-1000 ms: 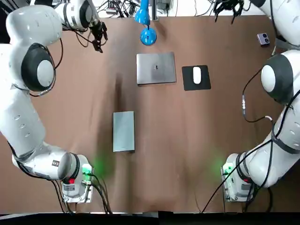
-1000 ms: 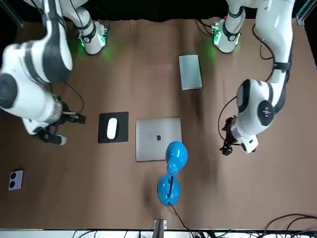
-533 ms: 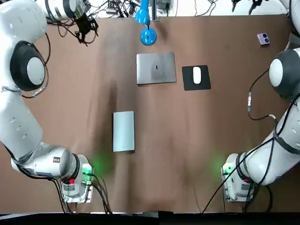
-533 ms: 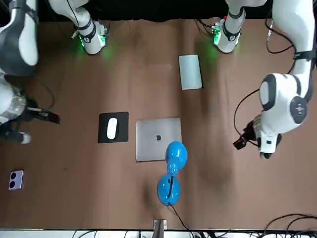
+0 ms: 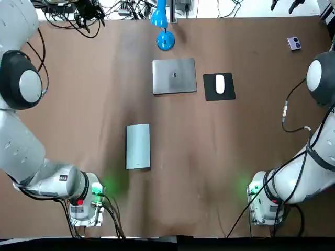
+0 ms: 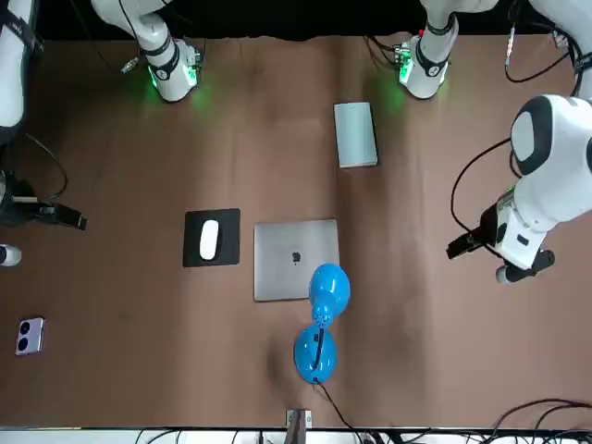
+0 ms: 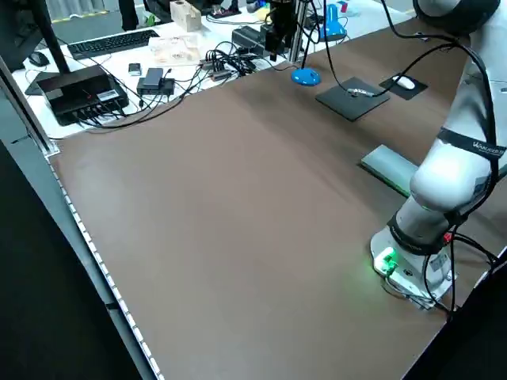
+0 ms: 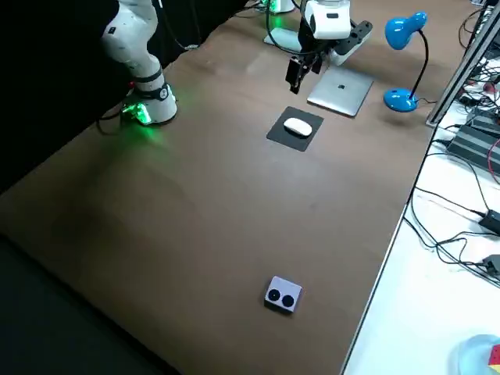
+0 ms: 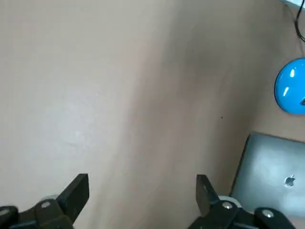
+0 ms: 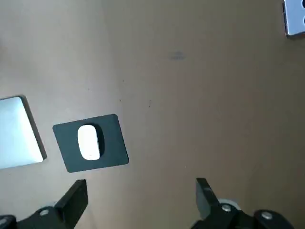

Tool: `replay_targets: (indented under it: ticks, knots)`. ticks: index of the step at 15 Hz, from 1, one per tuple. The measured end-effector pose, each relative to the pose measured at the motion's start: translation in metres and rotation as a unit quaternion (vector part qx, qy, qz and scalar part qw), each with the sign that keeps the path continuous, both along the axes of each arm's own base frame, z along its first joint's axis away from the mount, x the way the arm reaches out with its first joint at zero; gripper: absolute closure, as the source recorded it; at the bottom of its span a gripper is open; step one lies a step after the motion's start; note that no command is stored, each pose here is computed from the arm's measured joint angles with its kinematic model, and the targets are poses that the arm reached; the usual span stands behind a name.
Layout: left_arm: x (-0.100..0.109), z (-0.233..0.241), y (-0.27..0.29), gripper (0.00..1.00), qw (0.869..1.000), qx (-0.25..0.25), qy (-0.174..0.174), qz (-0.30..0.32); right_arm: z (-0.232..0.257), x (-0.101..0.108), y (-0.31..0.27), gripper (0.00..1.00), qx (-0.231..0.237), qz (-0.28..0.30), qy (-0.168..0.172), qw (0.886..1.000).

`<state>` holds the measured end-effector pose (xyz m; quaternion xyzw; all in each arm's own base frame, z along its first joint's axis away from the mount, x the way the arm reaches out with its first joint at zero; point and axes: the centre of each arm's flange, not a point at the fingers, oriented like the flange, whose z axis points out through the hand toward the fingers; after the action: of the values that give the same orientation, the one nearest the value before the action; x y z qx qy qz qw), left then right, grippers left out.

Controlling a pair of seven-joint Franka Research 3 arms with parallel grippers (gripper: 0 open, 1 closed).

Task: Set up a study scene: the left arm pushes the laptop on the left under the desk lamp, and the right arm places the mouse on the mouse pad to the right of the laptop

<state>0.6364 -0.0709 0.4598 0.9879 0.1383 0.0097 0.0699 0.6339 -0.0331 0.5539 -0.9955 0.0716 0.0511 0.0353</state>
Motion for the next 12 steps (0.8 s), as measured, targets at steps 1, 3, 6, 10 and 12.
replay_targets:
  ticks: [1,3,6,10,12]
  knots:
    - [-0.001,0.006,0.002,0.00,1.000,0.006,-0.007,-0.017,0.002,0.000,0.000,0.00,0.000,0.004,-0.002,1.000]
    - [-0.004,0.021,0.005,0.00,0.998,0.022,-0.024,-0.047,0.006,0.000,-0.008,0.00,-0.004,0.015,-0.007,1.000]
    - [-0.008,0.049,0.010,0.00,0.997,0.029,-0.049,-0.061,0.016,-0.001,-0.012,0.00,-0.017,0.043,-0.019,0.999]
    - [-0.026,0.104,0.033,0.00,0.995,0.031,-0.058,-0.072,0.024,-0.010,0.000,0.00,-0.019,0.061,-0.028,0.998]
    - [-0.038,0.122,0.039,0.00,0.996,0.031,-0.050,-0.070,0.023,-0.012,-0.002,0.00,-0.018,0.059,-0.025,0.998]
